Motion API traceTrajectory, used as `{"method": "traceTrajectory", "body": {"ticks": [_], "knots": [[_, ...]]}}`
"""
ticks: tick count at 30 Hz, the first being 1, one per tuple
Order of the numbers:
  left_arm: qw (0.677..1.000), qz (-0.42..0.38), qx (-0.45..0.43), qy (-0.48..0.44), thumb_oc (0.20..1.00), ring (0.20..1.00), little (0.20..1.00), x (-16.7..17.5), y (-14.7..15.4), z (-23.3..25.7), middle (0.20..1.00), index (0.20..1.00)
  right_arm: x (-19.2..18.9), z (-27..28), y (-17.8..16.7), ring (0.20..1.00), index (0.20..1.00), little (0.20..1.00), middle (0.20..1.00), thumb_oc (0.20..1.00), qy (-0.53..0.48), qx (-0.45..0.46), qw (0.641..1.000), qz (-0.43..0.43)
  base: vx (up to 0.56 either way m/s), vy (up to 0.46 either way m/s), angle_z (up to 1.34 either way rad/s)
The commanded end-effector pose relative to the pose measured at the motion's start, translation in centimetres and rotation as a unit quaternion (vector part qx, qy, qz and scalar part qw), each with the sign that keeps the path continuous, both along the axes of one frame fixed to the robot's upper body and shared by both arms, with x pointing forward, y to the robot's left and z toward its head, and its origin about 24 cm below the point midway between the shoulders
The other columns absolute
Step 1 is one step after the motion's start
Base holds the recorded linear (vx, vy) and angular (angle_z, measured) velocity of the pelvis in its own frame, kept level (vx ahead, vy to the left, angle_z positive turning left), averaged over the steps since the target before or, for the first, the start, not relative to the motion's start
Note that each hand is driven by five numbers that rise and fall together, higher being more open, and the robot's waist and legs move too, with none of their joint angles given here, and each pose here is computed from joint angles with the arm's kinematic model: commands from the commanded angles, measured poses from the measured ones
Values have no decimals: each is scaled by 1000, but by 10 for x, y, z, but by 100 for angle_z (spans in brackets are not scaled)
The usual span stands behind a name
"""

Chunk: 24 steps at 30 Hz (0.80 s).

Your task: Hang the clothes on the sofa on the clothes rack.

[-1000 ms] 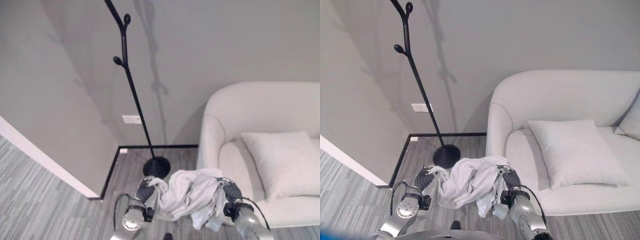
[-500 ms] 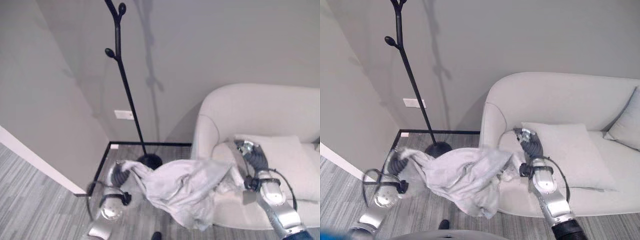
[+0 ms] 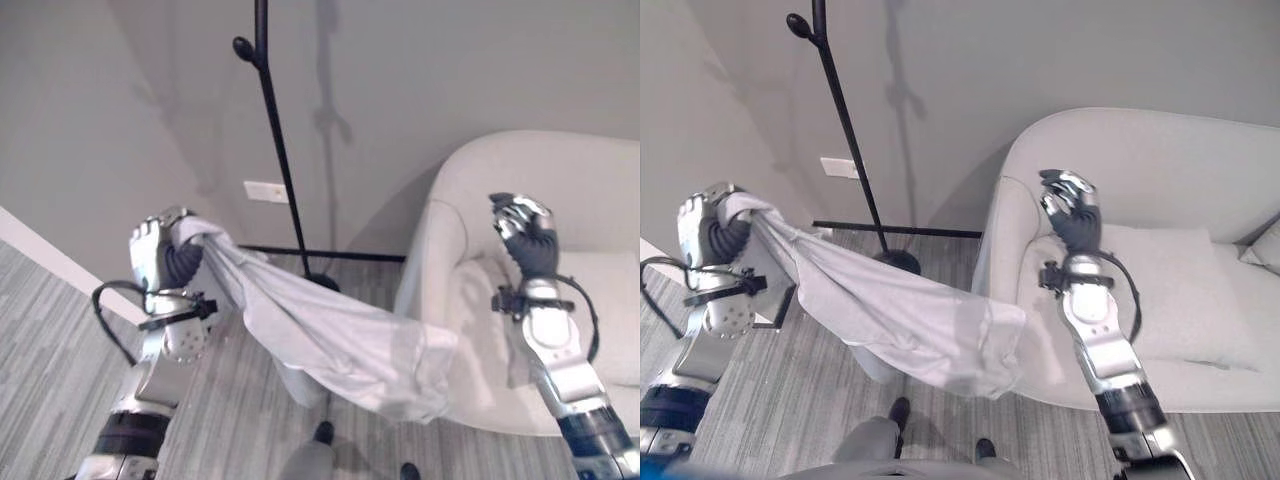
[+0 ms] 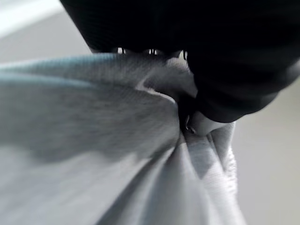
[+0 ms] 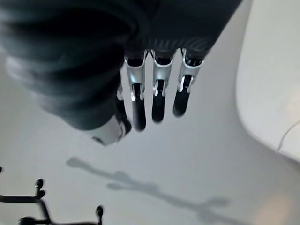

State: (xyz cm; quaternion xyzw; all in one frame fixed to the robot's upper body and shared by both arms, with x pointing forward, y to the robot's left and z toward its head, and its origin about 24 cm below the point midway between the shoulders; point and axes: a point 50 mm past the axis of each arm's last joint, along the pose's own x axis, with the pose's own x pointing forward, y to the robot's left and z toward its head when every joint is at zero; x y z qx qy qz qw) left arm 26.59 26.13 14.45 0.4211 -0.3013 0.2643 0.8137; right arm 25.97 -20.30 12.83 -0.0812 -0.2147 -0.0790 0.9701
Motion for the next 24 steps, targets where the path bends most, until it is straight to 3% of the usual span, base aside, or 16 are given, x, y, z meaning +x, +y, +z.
{"method": "traceTrajectory", "body": {"ticks": [1, 7, 15, 24], "knots": [[987, -53, 82, -126, 200, 200, 200, -10, -13, 54, 200, 200, -6, -11, 7, 1000, 1000, 1000, 1000, 1000, 13, -87, 996, 14, -63, 466, 0], [963, -71, 110, -234, 200, 200, 200, -23, -22, 102, 200, 200, 3, -65, 27, 1000, 1000, 1000, 1000, 1000, 124, -141, 980, 60, -54, 454, -36], [925, -108, 161, -328, 200, 200, 200, -14, -54, 153, 200, 200, -17, -115, 23, 1000, 1000, 1000, 1000, 1000, 214, -220, 948, 79, 45, 236, 43], [930, -79, 153, -326, 200, 200, 200, -12, -41, 153, 200, 200, -16, -133, 37, 1000, 1000, 1000, 1000, 1000, 232, -234, 942, 71, 26, 15, 30]]}}
